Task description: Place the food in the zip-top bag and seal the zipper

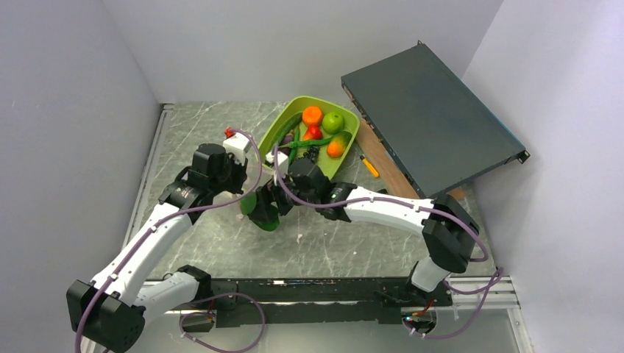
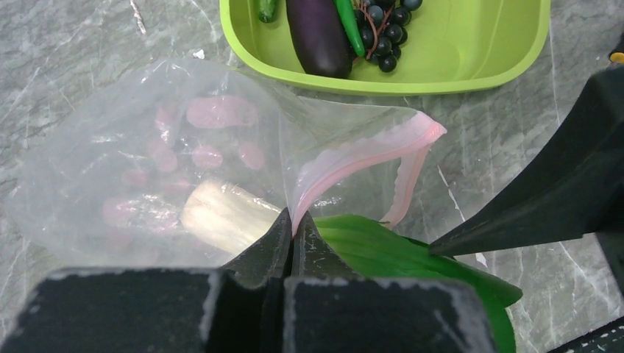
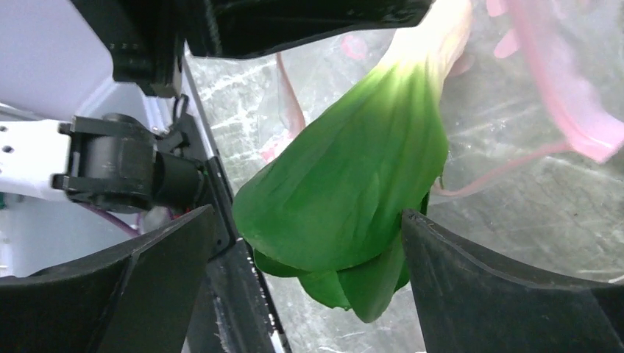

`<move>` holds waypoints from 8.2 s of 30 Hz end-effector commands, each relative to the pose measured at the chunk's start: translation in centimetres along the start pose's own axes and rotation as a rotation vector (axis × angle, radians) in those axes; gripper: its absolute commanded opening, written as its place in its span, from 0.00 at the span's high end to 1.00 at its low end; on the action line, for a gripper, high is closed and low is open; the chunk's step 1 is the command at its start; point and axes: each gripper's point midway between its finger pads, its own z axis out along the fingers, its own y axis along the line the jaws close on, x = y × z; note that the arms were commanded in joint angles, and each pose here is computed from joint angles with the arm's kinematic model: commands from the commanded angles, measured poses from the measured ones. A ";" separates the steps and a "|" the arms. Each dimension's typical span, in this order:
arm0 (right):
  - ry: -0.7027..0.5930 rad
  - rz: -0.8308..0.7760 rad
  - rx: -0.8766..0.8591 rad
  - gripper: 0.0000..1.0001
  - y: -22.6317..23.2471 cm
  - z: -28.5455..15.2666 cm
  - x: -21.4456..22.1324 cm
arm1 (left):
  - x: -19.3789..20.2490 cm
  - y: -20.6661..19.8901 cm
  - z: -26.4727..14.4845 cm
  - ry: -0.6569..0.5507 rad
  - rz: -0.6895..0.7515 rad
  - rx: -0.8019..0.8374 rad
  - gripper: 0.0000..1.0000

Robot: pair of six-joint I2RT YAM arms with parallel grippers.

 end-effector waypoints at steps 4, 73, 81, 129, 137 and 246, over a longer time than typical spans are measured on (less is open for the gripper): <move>-0.087 -0.183 0.186 0.00 -0.5 2.4 0.3 | -1.9 -0.5 -0.2 -0.063 -0.018 0.031 1.00; -0.088 0.170 -0.021 0.28 0.6 3.1 -2.7 | -3.7 -1.0 -2.3 -0.202 -0.015 0.057 1.00; -0.085 0.070 0.061 0.23 0.8 -1.2 -4.4 | -3.6 -1.2 -2.1 -0.190 -0.011 0.070 1.00; -0.343 0.116 0.132 0.32 1.0 -7.6 -12.2 | -6.5 4.0 -11.2 -0.617 -0.060 -0.246 1.00; -0.330 -0.092 0.105 0.20 1.7 -2.2 -10.0 | -6.5 3.1 -10.9 -0.618 -0.038 -0.199 1.00; -0.184 0.143 0.395 0.64 -7.6 -4.9 -12.7 | -4.8 4.1 -7.9 -0.464 0.112 -0.266 1.00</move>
